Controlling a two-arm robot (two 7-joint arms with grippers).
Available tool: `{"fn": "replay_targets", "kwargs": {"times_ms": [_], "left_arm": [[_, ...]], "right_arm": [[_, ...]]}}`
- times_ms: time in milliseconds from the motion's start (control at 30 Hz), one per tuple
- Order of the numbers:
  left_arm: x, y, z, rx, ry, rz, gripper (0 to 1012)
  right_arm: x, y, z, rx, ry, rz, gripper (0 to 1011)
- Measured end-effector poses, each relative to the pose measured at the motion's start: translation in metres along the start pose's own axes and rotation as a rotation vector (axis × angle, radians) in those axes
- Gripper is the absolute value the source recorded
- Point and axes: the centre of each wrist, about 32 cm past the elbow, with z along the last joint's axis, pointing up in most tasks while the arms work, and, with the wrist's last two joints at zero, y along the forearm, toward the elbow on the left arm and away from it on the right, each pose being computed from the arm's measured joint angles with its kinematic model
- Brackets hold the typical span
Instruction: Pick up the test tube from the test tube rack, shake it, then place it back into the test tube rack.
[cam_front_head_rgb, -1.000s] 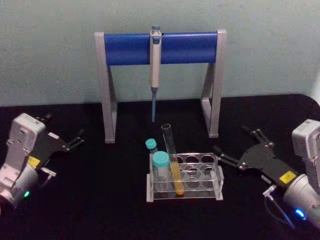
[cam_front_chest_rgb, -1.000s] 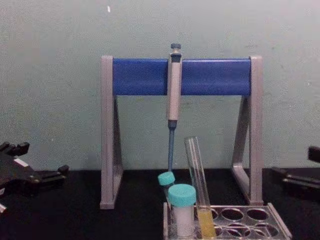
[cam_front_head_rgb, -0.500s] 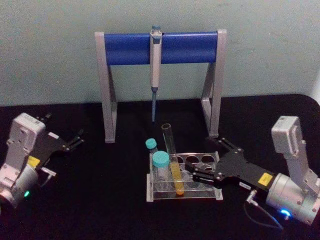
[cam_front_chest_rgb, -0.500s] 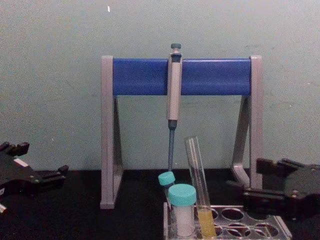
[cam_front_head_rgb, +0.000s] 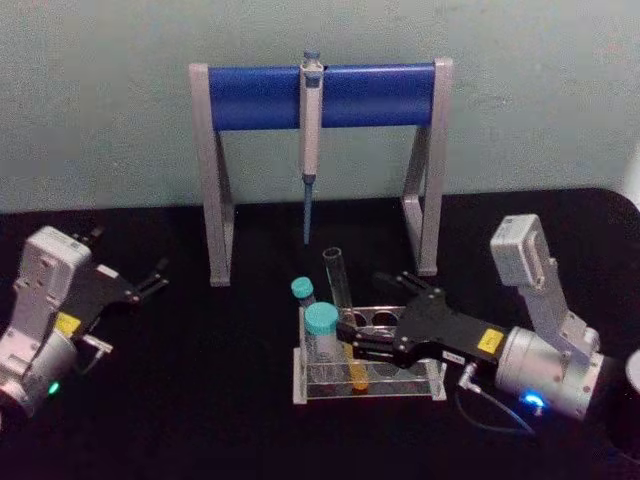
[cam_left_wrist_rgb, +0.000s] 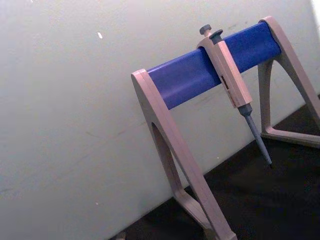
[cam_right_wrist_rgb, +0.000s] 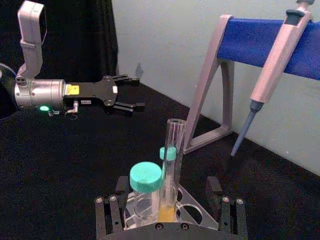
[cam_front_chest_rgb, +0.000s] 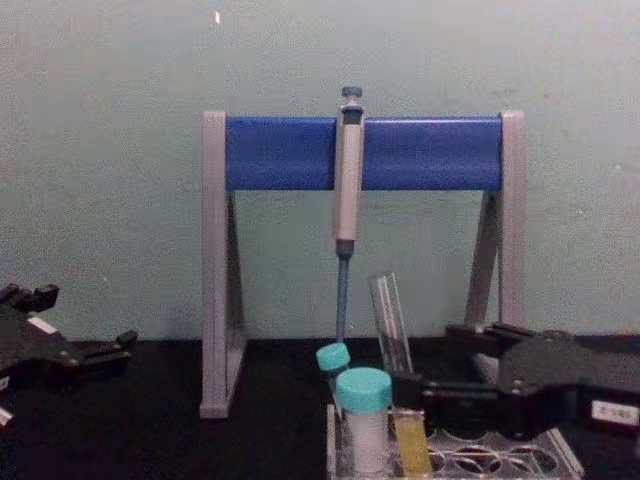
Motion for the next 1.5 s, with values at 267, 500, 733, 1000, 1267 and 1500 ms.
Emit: {"fn": "replay_targets", "kwargs": {"times_ms": [267,500,733,1000,1267,1500], "left_arm": [[0.0,0.0,0.0,0.0,0.0,0.0,1001],[0.0,0.0,0.0,0.0,0.0,0.0,1001],[0.0,0.0,0.0,0.0,0.0,0.0,1001],[0.0,0.0,0.0,0.0,0.0,0.0,1001],[0.0,0.0,0.0,0.0,0.0,0.0,1001],[0.0,0.0,0.0,0.0,0.0,0.0,1001]], "right_arm": [[0.01,0.015,0.003,0.0,-0.001,0.026,1000],[0.015,0.025,0.004,0.004,0.007,0.044,1000],[0.018,0.031,0.003,0.01,0.016,0.056,1000],[0.019,0.033,0.002,0.012,0.018,0.058,1000],[0.019,0.033,0.003,0.012,0.018,0.058,1000],[0.019,0.033,0.003,0.012,0.018,0.058,1000]]}}
